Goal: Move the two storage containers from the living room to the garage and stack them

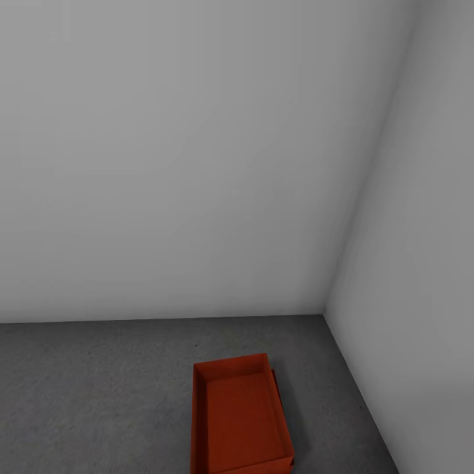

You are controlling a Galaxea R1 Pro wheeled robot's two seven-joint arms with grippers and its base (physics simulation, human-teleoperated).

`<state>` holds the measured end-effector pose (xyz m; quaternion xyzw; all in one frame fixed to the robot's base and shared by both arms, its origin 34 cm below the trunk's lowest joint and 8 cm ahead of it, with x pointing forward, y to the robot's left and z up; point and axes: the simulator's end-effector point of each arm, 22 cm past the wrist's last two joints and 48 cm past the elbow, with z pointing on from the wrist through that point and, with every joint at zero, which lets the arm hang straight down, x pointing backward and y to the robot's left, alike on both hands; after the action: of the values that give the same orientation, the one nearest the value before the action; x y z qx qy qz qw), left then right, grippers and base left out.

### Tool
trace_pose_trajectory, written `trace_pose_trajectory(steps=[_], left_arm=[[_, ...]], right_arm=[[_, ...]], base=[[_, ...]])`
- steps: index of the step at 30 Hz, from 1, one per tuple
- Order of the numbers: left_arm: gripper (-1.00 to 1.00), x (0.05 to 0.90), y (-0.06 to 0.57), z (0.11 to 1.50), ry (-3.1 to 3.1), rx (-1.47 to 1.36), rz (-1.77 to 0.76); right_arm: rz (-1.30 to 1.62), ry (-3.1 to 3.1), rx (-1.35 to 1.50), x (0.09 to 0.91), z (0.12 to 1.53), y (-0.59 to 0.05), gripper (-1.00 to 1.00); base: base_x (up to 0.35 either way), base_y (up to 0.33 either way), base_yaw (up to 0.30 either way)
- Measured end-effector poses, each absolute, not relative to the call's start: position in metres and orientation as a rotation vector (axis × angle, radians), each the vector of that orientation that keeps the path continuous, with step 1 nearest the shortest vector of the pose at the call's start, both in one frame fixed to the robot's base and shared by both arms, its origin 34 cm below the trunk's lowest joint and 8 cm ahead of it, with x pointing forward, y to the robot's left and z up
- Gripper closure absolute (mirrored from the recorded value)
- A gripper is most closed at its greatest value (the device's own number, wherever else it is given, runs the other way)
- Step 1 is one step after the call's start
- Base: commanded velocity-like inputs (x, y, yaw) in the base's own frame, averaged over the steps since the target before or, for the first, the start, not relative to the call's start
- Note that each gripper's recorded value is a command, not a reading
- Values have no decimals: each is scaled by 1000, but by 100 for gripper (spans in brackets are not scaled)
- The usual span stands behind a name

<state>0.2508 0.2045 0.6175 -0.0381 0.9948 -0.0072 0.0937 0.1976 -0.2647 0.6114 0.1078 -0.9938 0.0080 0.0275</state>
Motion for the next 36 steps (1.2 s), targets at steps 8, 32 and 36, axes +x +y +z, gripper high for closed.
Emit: trace_pose_trajectory(steps=[8, 32, 36], left_arm=[[-100, 251, 204, 618, 2951, -113, -22], [-100, 251, 205, 618, 2952, -113, -21], [-100, 251, 205, 618, 2952, -113, -21]], right_arm=[[25, -3069, 333, 198, 611, -265, -100], [25, -3069, 333, 198, 611, -265, -100], [25, -3069, 333, 198, 611, -265, -100]], base=[[0, 0, 0], [0, 0, 0], [0, 0, 0]])
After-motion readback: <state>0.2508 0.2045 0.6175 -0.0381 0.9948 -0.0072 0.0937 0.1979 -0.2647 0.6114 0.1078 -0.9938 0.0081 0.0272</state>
